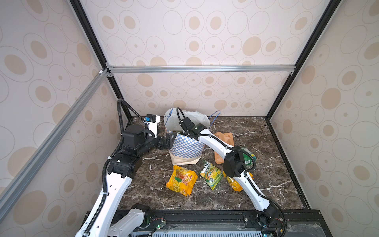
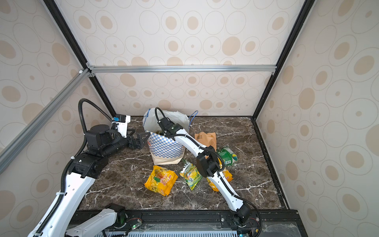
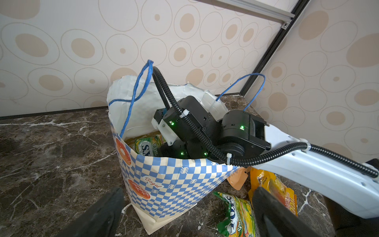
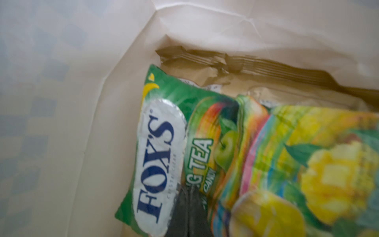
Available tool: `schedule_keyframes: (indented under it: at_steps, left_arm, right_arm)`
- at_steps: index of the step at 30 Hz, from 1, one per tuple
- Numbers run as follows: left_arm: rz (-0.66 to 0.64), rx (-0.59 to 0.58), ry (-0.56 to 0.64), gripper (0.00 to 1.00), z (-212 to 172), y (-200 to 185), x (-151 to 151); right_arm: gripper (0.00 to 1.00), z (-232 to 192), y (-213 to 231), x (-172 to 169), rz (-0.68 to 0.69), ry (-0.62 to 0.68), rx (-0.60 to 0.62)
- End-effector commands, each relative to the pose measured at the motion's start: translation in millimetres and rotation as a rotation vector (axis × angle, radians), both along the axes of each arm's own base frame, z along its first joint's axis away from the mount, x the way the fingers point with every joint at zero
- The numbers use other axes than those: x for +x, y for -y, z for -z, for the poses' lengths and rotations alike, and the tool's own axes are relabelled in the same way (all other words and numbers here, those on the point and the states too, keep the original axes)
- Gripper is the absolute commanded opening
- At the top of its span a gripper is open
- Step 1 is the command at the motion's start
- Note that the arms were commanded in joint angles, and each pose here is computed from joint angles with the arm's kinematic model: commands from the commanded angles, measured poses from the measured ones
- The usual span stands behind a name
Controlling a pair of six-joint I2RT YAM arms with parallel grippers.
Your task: Take the snacks out of the paper bag
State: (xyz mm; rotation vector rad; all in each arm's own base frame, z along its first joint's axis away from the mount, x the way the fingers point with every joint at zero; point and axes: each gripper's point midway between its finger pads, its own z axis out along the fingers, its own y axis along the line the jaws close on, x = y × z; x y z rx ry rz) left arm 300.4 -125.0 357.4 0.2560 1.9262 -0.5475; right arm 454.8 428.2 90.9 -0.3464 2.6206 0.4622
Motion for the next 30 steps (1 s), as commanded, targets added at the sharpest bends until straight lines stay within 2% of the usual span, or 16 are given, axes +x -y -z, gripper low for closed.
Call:
schedule_keyframes:
  at_steps: [1, 19, 23, 24, 26, 27, 30]
  left_arm:
    - [-0.003, -0.015, 0.025, 0.98, -7.4, -1.1, -2.2]
    - [-0.002, -0.02, 0.023, 0.98, -5.9, -0.5, -1.9]
    - [0.001, -0.023, 0.022, 0.98, -5.3, 0.1, -1.6]
    - [0.003, -0.025, 0.019, 0.98, -4.2, 0.7, -1.4]
    - [0.005, -0.027, 0.019, 0.98, -4.5, 1.0, -1.7]
    - [0.004, -0.025, 0.017, 0.98, -3.9, 0.8, -1.7]
    - [0.002, -0.02, 0.02, 0.98, -4.2, -0.1, -2.2]
  right_arm:
    - [0.0, 9.0, 24.5, -28.8, -0.018, -0.068, -0.139]
    - [0.0, -157.9, 38.5, -15.0, 0.028, 0.256, 0.018]
    - [0.01, -174.1, 40.0, -13.1, 0.023, 0.298, 0.034]
    - [0.14, -170.0, 37.3, -13.6, 0.007, 0.289, 0.034]
    - [0.48, -158.1, 33.2, -15.6, -0.01, 0.251, 0.033]
    - [0.6, -151.9, 29.6, -17.6, -0.027, 0.229, 0.036]
    - [0.78, -130.0, 18.8, -20.2, -0.067, 0.164, 0.052]
